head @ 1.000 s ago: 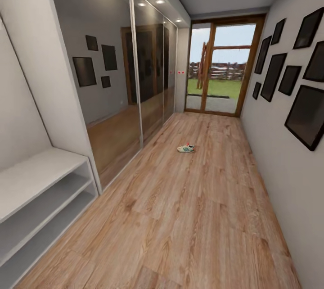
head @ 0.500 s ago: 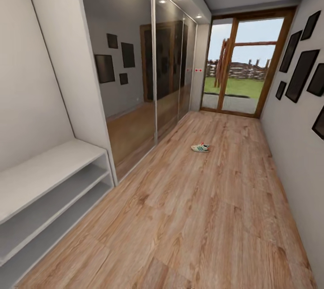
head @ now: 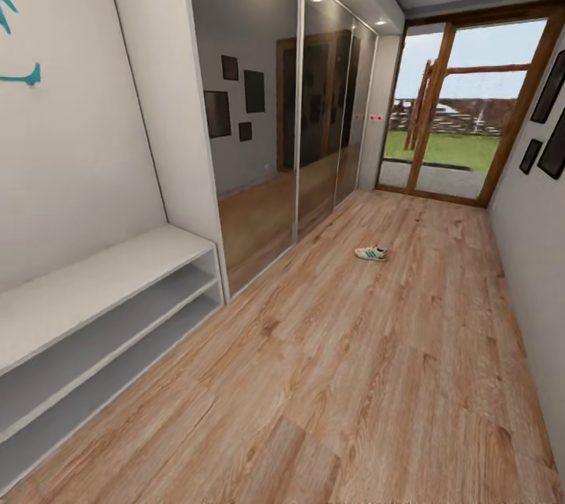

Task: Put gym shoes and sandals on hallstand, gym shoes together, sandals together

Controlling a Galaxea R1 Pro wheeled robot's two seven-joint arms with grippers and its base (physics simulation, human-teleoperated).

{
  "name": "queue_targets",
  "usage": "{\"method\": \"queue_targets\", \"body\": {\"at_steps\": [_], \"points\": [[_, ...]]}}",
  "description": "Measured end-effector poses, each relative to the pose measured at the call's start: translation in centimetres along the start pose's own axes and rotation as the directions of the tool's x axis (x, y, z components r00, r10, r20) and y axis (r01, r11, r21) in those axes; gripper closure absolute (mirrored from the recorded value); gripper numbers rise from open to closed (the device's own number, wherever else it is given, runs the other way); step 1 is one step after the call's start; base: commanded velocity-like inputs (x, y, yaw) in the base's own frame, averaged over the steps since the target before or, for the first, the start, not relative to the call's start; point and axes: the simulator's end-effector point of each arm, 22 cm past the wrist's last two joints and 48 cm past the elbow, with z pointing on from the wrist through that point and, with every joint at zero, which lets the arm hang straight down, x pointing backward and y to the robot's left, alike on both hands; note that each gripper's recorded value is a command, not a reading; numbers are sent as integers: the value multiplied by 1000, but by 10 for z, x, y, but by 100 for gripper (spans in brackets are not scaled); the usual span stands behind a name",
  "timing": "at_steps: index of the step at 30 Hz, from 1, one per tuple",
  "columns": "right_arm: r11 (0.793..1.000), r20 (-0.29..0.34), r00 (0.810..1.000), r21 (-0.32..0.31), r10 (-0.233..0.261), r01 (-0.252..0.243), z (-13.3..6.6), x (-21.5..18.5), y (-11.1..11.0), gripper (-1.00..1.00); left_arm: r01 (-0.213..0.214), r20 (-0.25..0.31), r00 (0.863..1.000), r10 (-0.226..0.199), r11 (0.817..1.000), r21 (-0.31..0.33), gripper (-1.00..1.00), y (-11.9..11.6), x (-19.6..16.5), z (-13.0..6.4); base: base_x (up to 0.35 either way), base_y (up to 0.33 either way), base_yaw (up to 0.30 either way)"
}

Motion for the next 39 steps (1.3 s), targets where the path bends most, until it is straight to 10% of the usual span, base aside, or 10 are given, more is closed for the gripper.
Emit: {"method": "queue_targets", "body": {"at_steps": [39], "points": [[1000, -21, 1000, -2, -1, 1, 0, 9, 1, -100, 8, -39, 999, -8, 1000, -8, -100, 2, 17, -2, -113, -108, 250]]}}
